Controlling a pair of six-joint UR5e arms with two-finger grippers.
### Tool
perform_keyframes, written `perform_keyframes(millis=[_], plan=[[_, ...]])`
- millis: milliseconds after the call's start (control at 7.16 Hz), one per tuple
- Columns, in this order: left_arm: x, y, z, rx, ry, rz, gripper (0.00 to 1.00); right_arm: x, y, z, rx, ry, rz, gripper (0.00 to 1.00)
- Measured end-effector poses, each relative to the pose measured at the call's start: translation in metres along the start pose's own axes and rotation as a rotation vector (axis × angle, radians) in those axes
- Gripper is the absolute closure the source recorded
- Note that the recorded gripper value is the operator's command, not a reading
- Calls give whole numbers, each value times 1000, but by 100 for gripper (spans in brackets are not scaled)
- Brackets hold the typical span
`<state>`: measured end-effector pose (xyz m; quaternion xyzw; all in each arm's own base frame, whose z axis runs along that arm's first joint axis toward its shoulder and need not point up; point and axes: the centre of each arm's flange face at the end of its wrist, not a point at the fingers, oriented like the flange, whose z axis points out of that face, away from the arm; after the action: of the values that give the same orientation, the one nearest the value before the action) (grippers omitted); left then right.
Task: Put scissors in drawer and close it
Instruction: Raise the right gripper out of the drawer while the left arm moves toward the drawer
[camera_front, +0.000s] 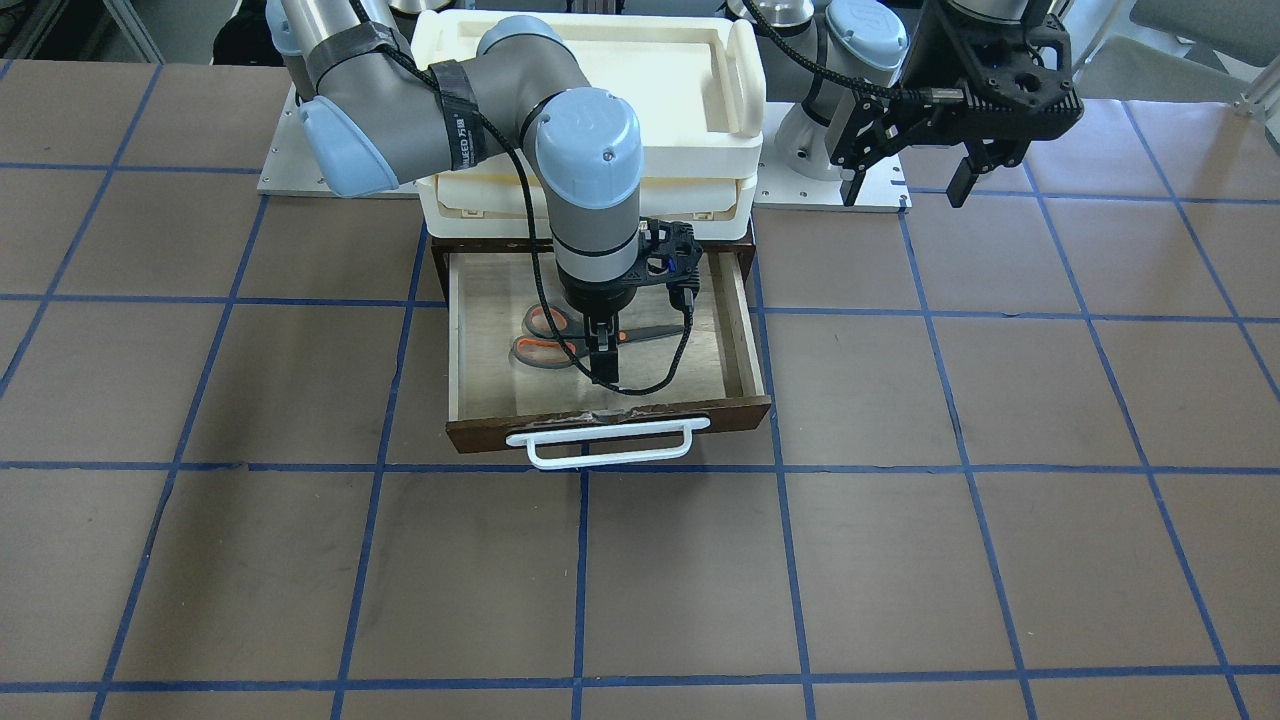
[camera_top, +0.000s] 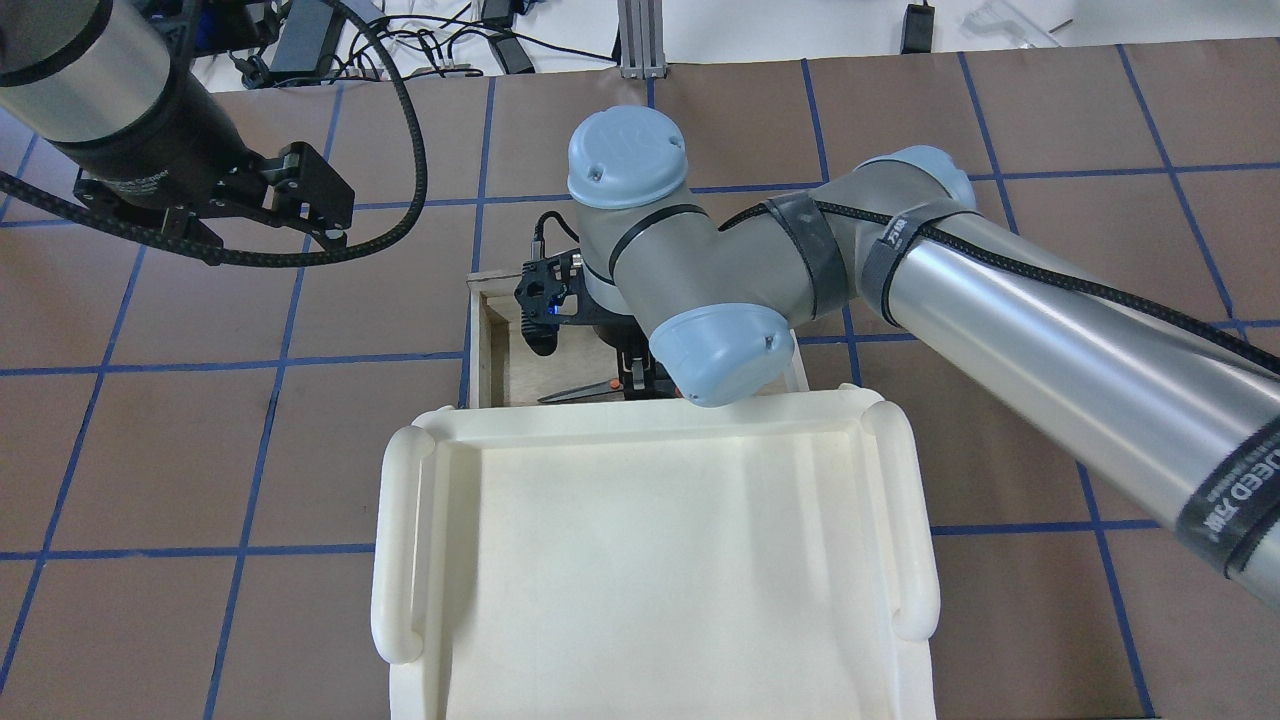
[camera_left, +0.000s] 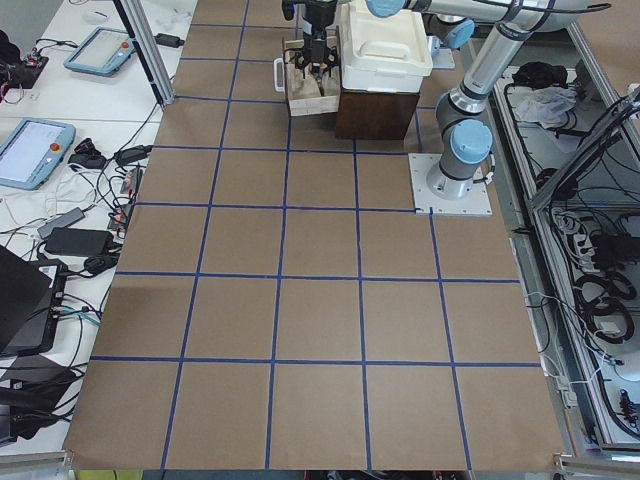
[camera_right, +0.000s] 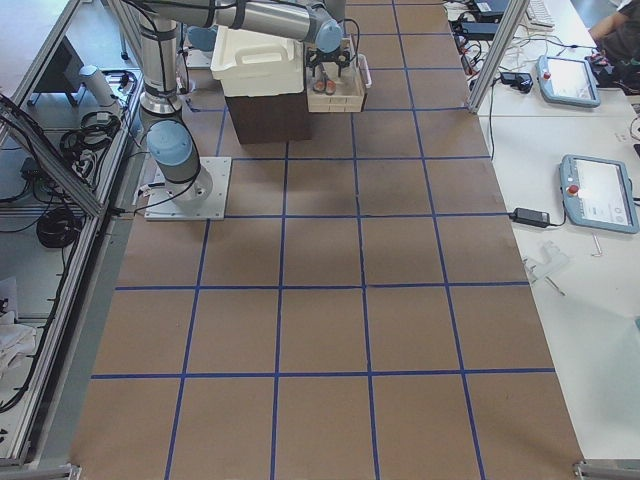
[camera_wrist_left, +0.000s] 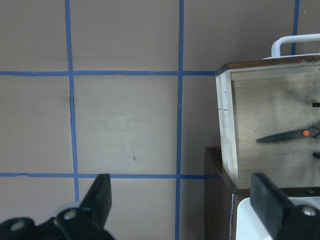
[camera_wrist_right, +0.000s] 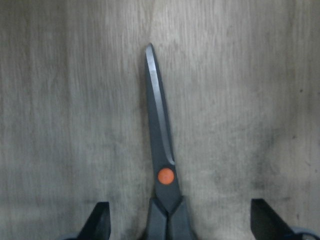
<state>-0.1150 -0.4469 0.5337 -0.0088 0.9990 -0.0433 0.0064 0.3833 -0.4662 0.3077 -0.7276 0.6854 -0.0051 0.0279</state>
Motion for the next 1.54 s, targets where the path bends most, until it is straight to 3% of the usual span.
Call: perform_keyframes(millis=[419,698,978,1257,1536], plan=[[0,-4,6,-11,3,-4,0,24,2,-49,15,49,18,0],[0,-7,7,-10,4,-9,0,44,34,-97,14,65,81,0],[1,-22,8,-3,5,-69,0,50,101,-142,13,54,208,0],[20,-52,21,42,18,-113,0,48,158,-176,16,78,329,0],[58,-89,56,122,40,-119,0,43,186,-195,27,99,562,0]])
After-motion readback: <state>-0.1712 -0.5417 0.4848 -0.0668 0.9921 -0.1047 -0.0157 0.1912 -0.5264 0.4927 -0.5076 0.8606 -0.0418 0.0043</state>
